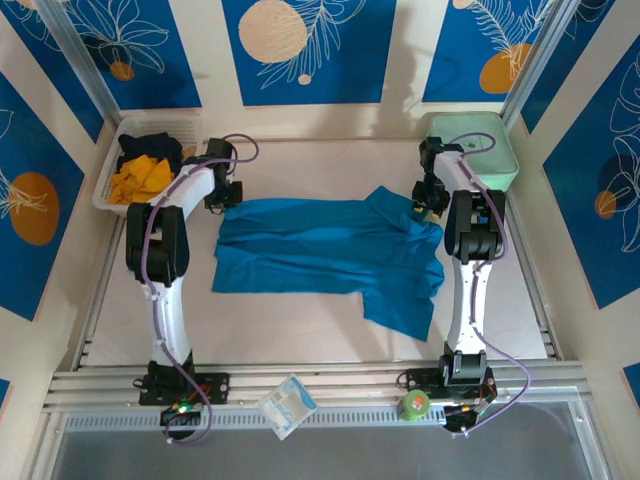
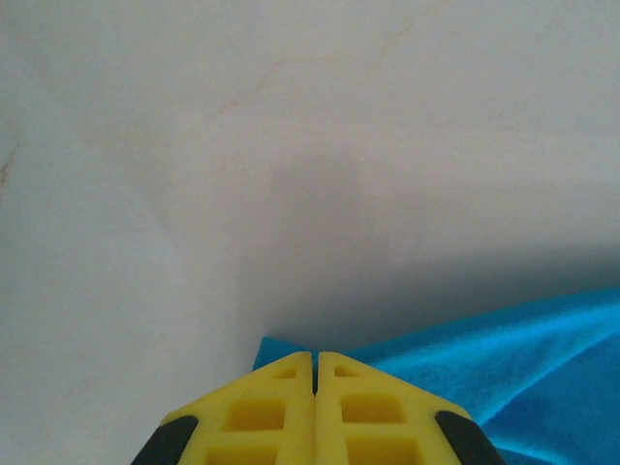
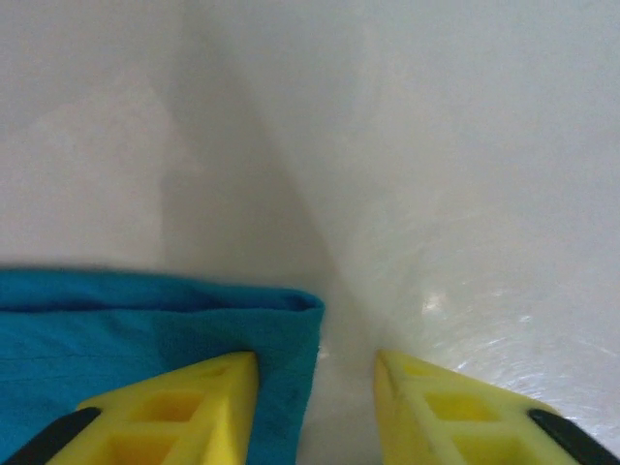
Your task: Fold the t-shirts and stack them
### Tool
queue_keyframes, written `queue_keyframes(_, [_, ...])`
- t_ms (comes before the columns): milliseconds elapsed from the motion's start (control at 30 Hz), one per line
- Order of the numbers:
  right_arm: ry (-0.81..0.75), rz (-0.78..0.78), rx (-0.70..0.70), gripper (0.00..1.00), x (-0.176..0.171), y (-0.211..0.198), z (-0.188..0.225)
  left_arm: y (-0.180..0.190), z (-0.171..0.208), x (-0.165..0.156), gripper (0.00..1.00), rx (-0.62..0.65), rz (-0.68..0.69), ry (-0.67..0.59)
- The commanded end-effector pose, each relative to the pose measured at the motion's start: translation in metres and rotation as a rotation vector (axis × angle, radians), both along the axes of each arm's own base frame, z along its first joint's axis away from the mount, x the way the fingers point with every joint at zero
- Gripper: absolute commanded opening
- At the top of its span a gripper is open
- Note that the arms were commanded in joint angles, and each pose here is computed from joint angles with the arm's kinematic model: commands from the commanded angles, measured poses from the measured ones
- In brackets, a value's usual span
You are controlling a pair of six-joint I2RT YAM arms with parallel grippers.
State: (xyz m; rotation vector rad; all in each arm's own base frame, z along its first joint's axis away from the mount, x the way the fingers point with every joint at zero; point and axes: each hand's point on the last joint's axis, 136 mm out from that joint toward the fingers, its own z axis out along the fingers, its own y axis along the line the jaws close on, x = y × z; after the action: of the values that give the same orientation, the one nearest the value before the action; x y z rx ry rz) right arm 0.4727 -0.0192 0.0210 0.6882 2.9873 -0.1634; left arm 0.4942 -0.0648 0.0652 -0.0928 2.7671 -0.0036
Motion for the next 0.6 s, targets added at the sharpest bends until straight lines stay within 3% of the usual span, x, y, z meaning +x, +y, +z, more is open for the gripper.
queue_keyframes(0, [0.017,0.017,0.042,0.33,0.009,0.006,-0.024,0.003,0.010,-0.001,0.00,0.030,-0.012,-0.024])
queue_keyframes(133, [0.027,0.020,0.049,0.22,0.008,0.008,-0.025,0.003,0.007,-0.001,0.00,0.033,-0.013,-0.020])
queue_keyframes(300, [0.023,0.027,0.067,0.00,0.007,0.012,-0.024,0.001,0.003,-0.002,0.00,0.024,-0.014,-0.013])
queue_keyframes(433, [-0.024,0.053,0.077,0.00,0.012,0.018,-0.007,-0.001,0.008,-0.001,0.00,0.012,-0.019,-0.027])
queue_keyframes(567, [-0.155,0.098,0.077,0.00,0.024,0.027,0.047,-0.005,0.027,0.005,0.00,-0.011,-0.021,-0.066])
